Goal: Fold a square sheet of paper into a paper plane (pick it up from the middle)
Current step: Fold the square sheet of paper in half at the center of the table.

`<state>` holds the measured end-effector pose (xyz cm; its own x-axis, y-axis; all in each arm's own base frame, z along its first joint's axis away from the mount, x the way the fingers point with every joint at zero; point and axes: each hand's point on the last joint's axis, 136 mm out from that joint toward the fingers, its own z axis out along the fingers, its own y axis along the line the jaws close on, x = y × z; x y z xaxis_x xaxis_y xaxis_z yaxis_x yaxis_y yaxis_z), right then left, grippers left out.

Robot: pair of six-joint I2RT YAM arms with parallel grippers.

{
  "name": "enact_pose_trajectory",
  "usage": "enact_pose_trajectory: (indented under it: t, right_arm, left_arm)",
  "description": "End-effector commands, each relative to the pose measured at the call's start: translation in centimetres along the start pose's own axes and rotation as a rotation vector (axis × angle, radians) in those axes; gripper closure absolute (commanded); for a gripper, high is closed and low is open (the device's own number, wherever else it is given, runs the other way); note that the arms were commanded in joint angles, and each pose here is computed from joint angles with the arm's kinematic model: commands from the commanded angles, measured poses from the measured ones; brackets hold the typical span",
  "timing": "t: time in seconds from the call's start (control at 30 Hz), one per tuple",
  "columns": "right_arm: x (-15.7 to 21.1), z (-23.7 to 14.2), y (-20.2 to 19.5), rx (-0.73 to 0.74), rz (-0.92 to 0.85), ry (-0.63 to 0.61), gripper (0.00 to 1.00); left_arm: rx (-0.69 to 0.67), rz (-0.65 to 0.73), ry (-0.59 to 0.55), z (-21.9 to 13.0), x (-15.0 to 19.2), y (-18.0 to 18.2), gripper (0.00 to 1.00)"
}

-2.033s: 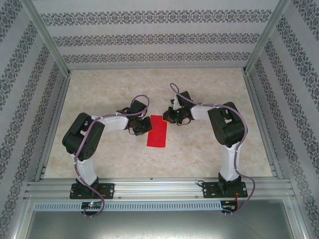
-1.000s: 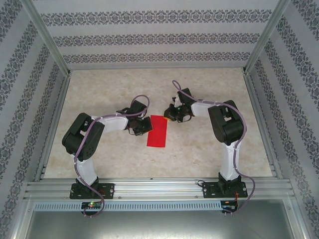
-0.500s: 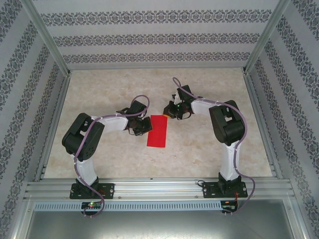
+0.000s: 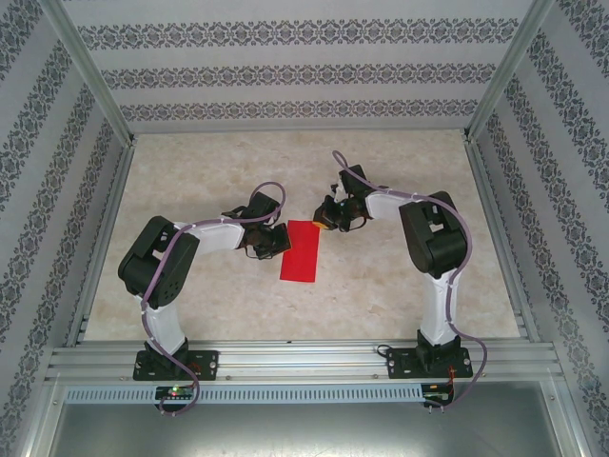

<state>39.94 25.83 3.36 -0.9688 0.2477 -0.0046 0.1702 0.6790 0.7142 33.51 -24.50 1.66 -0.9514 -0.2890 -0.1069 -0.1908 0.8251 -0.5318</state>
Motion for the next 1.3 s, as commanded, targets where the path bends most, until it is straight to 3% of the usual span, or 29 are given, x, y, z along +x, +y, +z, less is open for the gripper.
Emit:
enact_pose_trajectory:
  t: [0.0, 0.47, 0.7, 0.97, 1.13, 1.27]
  right_arm:
    - [0.2, -2.7, 2.9, -0.071, -0.036, -0.033, 0.92]
    - [9.0, -0.4, 0.5, -0.035, -0.073, 0.023, 0.92]
    - [11.1, 0.6, -3.7, 0.061, -0.050, 0.056, 0.92]
    - [12.7, -1.8, 0.9, -0.081, -0.193, 0.081, 0.91]
    - [15.2, -1.2, 0.3, -0.112, -0.167, 0.153, 0.91]
    - [16.6, -0.2, -1.6, -0.049, -0.150, 0.191, 0.91]
  left_arm:
    - [-0.236, -0.051, 0.123, 1.4, 4.5, 6.8, 1.00]
    - [-0.236, -0.048, 0.127, 1.6, 4.5, 6.8, 1.00]
    - [-0.238, -0.048, 0.127, 1.6, 4.5, 6.9, 1.00]
    - [-0.236, -0.049, 0.129, 1.8, 4.6, 6.9, 1.00]
    - [-0.236, -0.047, 0.133, 1.8, 4.6, 6.9, 1.00]
    - [-0.237, -0.050, 0.132, 1.8, 4.6, 7.0, 1.00]
